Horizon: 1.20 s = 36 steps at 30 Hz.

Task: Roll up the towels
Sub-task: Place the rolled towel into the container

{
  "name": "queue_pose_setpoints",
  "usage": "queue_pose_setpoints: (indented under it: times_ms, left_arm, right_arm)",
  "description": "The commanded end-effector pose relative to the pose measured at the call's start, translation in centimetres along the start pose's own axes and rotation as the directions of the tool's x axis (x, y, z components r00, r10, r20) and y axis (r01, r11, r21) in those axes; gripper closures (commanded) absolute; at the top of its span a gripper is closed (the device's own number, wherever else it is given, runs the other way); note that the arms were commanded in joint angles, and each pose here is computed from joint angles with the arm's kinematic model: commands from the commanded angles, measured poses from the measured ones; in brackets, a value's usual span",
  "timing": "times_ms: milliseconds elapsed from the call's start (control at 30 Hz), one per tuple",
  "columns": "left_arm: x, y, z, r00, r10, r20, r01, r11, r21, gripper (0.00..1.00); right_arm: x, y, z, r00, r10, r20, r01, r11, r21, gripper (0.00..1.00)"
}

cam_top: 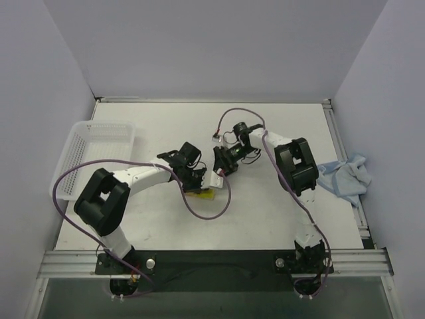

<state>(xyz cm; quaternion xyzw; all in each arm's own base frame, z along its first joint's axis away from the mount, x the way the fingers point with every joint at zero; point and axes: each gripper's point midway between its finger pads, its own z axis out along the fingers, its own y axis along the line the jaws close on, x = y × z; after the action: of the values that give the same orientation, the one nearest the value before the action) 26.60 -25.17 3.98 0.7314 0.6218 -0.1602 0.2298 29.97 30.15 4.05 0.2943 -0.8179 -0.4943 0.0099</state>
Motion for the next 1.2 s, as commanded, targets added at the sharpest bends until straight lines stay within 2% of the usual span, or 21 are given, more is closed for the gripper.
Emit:
queue_pose_setpoints:
  times_ms: [0, 100, 300, 533, 767, 900, 933, 967, 1167]
  left_arm:
    - [3.7, -2.9, 0.7, 0.968, -0.211, -0.138, 0.222, 0.972, 0.074, 0.89]
    - [3.6, -2.4, 0.7, 0.955, -0.265, -0.131, 0.276, 0.959, 0.069, 0.88]
    - [3.2, -1.9, 0.8, 0.934, -0.334, -0.127, 0.343, 0.937, 0.060, 0.83]
    - [2.9, -1.5, 1.1, 0.919, -0.377, -0.118, 0.387, 0.920, 0.069, 0.81]
    - [2.4, -1.6, 0.9, 0.918, -0.383, -0.100, 0.392, 0.916, 0.083, 0.72]
    - [2.1, -1.5, 0.3, 0.933, -0.350, -0.087, 0.356, 0.932, 0.070, 0.57]
    - [2.1, -1.6, 0.1, 0.935, -0.344, -0.084, 0.350, 0.934, 0.069, 0.56]
    - [1.8, -1.4, -0.2, 0.942, -0.328, -0.073, 0.332, 0.941, 0.061, 0.54]
    - [1.1, -1.4, -0.4, 0.966, -0.253, -0.060, 0.254, 0.967, 0.014, 0.43]
  right_arm:
    - [-0.9, 1.6, -4.0, 0.997, 0.022, 0.072, -0.026, 0.997, 0.066, 0.37]
    - [-0.1, 3.2, -3.9, 0.997, 0.038, 0.068, -0.040, 0.999, 0.022, 0.40]
    - [2.9, 4.2, -1.0, 0.997, 0.070, -0.023, -0.071, 0.997, -0.010, 0.44]
    - [3.0, 4.0, 0.7, 0.998, 0.048, -0.049, -0.047, 0.999, 0.005, 0.45]
    - [2.8, 1.8, 2.5, 0.993, 0.089, -0.073, -0.086, 0.995, 0.049, 0.69]
    - [2.6, 1.8, 2.4, 0.994, 0.096, -0.061, -0.093, 0.995, 0.045, 0.90]
    - [2.5, 1.9, 2.4, 0.993, 0.100, -0.060, -0.098, 0.994, 0.040, 0.93]
    - [2.4, 1.9, 2.2, 0.993, 0.105, -0.055, -0.103, 0.994, 0.038, 1.00]
    - [2.2, 2.2, 2.0, 0.988, 0.144, -0.047, -0.144, 0.990, 0.002, 1.00]
